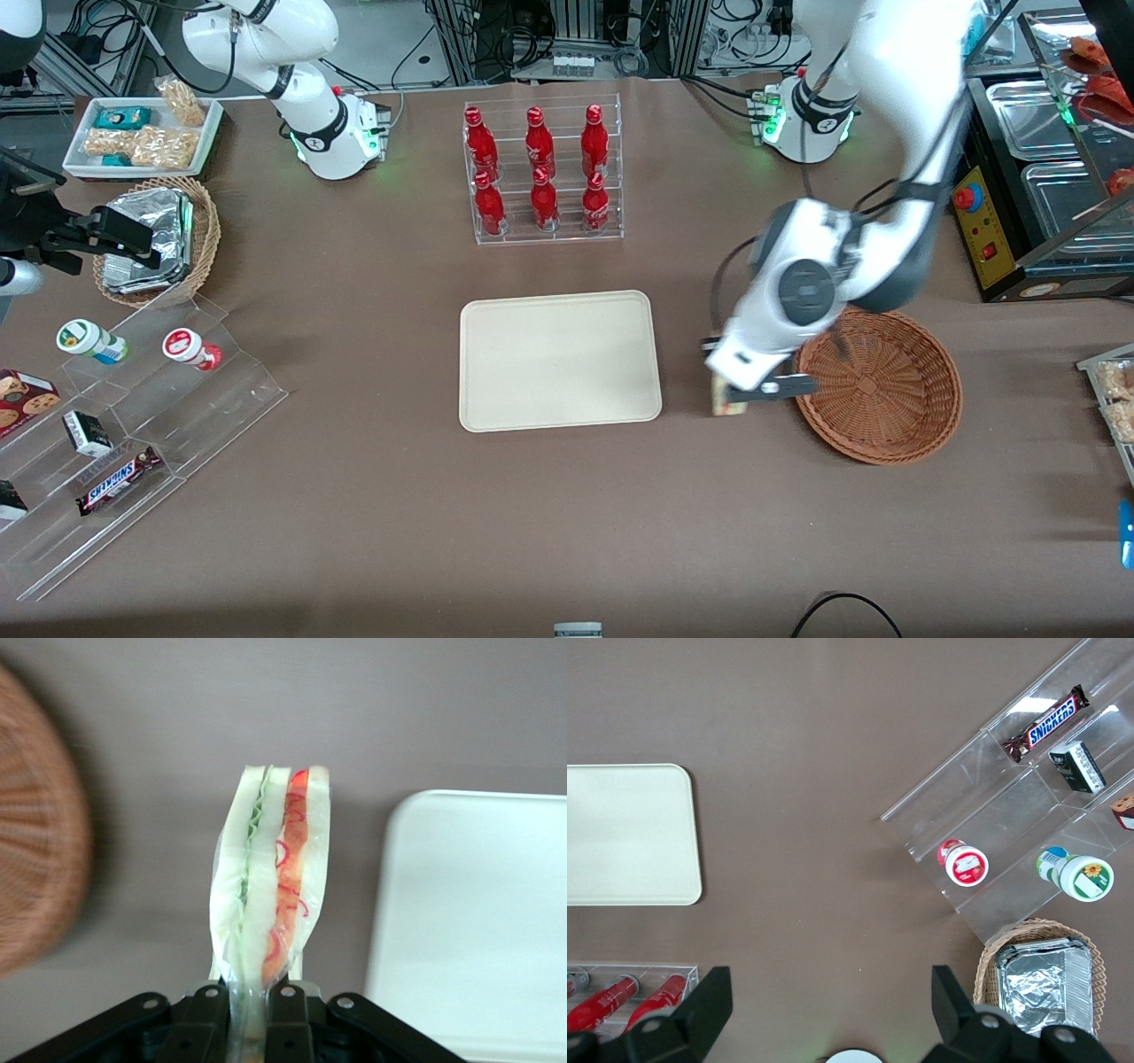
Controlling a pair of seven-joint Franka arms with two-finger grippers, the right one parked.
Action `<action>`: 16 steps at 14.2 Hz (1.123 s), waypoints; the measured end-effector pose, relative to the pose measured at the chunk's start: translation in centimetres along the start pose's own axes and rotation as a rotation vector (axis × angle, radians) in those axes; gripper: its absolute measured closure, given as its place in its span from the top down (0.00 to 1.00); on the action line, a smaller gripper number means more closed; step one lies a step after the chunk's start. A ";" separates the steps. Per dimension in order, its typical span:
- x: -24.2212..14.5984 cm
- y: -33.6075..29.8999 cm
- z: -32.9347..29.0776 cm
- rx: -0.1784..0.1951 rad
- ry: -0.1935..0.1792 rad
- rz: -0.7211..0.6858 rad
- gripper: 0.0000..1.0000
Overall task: Place sandwich from basket to tray
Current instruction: 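Lift the sandwich and carry it over the cream tray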
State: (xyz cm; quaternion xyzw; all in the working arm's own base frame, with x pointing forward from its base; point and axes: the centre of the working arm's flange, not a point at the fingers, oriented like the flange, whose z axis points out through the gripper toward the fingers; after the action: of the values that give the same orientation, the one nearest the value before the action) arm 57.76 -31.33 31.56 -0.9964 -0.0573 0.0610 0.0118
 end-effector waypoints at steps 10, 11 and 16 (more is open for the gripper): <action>-7.8 19.4 6.6 -0.132 0.094 -0.100 0.14; -8.3 20.0 7.0 -0.136 0.095 -0.099 0.14; -9.3 20.8 7.6 -0.139 0.080 -0.084 0.14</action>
State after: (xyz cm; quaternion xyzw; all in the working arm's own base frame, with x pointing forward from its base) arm 49.98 -52.98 24.55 -0.9932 -0.1026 0.0165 -0.0528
